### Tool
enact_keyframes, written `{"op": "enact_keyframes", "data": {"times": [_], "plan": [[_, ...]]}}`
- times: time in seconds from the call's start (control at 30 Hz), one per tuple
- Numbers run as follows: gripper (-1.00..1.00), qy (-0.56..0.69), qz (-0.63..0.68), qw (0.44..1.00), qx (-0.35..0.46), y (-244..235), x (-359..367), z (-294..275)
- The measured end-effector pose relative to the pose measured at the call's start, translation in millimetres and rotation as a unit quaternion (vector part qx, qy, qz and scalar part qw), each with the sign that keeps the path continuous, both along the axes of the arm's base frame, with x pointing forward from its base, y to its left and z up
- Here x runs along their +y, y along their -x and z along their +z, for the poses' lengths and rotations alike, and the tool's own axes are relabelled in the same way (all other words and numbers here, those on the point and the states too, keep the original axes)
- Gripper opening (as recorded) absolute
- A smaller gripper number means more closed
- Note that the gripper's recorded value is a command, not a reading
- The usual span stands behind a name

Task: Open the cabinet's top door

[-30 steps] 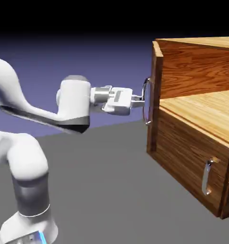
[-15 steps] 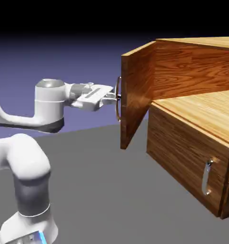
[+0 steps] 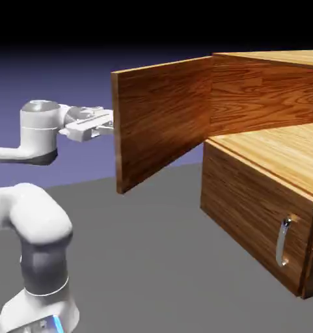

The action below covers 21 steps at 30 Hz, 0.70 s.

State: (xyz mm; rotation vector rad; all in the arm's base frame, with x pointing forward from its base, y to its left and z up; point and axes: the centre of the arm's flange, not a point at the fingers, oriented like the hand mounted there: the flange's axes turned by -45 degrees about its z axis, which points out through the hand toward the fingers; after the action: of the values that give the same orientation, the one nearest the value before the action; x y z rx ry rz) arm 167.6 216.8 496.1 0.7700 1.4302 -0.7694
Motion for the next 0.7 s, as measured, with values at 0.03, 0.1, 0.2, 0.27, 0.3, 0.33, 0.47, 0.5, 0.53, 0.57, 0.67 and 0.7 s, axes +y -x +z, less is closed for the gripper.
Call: {"op": "enact_keyframes", "data": {"times": [0.03, 0.1, 0.2, 0.27, 0.3, 0.33, 0.47, 0.5, 0.53, 0.57, 0.67, 0.7], "plan": [[-1.00, 0.000, -0.010, 1.000, 0.000, 3.3, 10.6, 0.0], [-1.00, 0.000, -0.031, 1.000, 0.000, 9.1, 32.1, 0.0], [-1.00, 0.000, -0.060, 0.998, 0.000, 15.9, 62.9, 0.0], [-1.00, 0.000, -0.079, 0.997, 0.000, 19.2, 82.7, 0.0], [-1.00, 0.000, -0.088, 0.996, 0.000, 20.6, 92.3, 0.0], [-1.00, 0.000, -0.097, 0.995, 0.000, 21.8, 101.8, 0.0], [-1.00, 0.000, -0.131, 0.991, 0.000, 24.7, 138.4, 0.0], [-1.00, 0.000, -0.139, 0.990, 0.000, 25.0, 147.2, 0.0], [-1.00, 0.000, -0.147, 0.989, 0.000, 25.2, 155.8, 0.0], [-1.00, 0.000, -0.155, 0.988, 0.000, 25.2, 164.4, 0.0], [-1.00, 0.000, -0.177, 0.984, 0.000, 24.6, 189.0, 0.0], [-1.00, 0.000, -0.185, 0.983, 0.000, 24.1, 196.9, 0.0]]}}
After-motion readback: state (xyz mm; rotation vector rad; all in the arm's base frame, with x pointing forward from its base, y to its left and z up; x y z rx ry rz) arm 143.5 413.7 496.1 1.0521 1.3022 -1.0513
